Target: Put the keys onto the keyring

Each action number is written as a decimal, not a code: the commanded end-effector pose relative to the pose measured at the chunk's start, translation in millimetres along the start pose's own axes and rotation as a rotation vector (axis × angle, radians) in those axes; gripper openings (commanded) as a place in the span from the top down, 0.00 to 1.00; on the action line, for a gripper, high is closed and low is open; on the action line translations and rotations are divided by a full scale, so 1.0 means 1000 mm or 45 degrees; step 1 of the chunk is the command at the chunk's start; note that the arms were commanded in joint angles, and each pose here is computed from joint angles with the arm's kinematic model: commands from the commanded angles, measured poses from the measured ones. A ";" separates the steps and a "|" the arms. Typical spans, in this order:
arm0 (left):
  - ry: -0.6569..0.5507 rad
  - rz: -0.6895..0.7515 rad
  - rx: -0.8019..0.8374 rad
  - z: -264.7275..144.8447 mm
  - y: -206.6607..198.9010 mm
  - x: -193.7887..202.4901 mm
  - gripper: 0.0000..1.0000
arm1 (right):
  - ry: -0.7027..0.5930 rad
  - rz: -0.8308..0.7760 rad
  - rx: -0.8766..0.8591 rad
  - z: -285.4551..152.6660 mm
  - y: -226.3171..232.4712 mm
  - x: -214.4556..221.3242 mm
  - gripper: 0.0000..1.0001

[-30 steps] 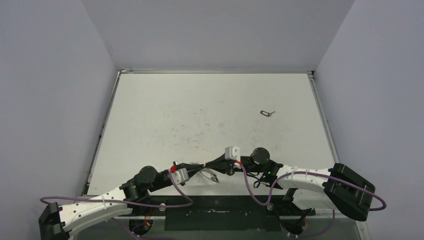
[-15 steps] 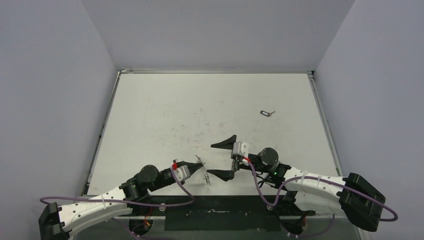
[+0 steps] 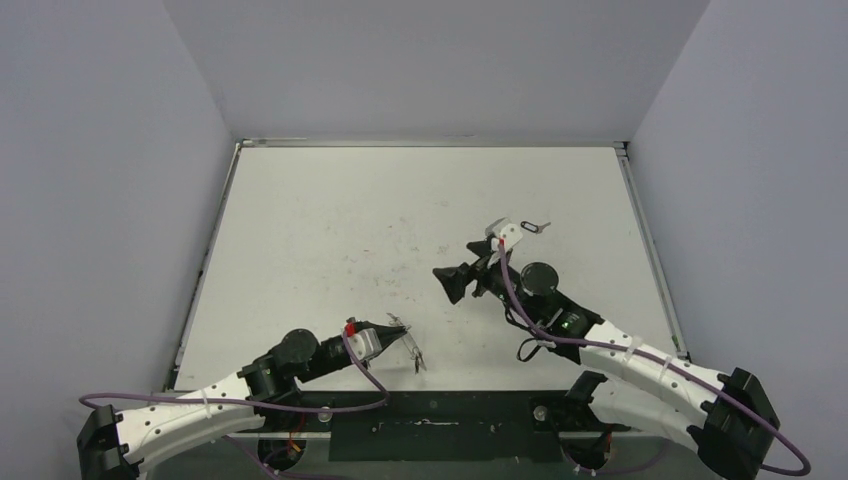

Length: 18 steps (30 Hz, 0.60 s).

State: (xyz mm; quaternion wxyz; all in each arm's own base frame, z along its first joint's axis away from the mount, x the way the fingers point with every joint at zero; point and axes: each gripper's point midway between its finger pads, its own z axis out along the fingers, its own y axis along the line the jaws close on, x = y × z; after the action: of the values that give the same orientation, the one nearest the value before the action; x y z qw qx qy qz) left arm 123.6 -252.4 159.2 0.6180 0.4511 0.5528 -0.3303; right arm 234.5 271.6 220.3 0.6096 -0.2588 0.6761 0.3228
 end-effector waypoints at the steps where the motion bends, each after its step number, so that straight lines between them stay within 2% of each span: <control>1: -0.116 -0.017 -0.007 0.004 0.005 -0.036 1.00 | 0.201 0.137 0.551 -0.021 -0.078 0.018 0.00; 8: -0.109 -0.024 0.002 0.006 0.003 -0.035 1.00 | 0.490 0.373 1.026 -0.051 -0.171 0.069 0.00; 11: -0.107 -0.022 0.001 0.006 0.004 -0.035 1.00 | 0.635 0.395 1.249 -0.068 -0.205 0.086 0.03; 15: -0.111 -0.023 -0.004 0.007 0.004 -0.034 1.00 | 0.785 0.324 1.308 -0.067 -0.228 0.090 0.01; 18: -0.102 -0.021 0.001 0.008 0.003 -0.033 1.00 | 0.827 0.300 1.385 -0.068 -0.244 0.091 0.01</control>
State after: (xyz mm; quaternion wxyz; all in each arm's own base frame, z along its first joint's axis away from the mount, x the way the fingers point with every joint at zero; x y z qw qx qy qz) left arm 123.2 -255.3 153.9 0.6076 0.4550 0.5598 -0.3324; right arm 347.9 83.8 90.0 0.3830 0.0666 0.9203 -0.0432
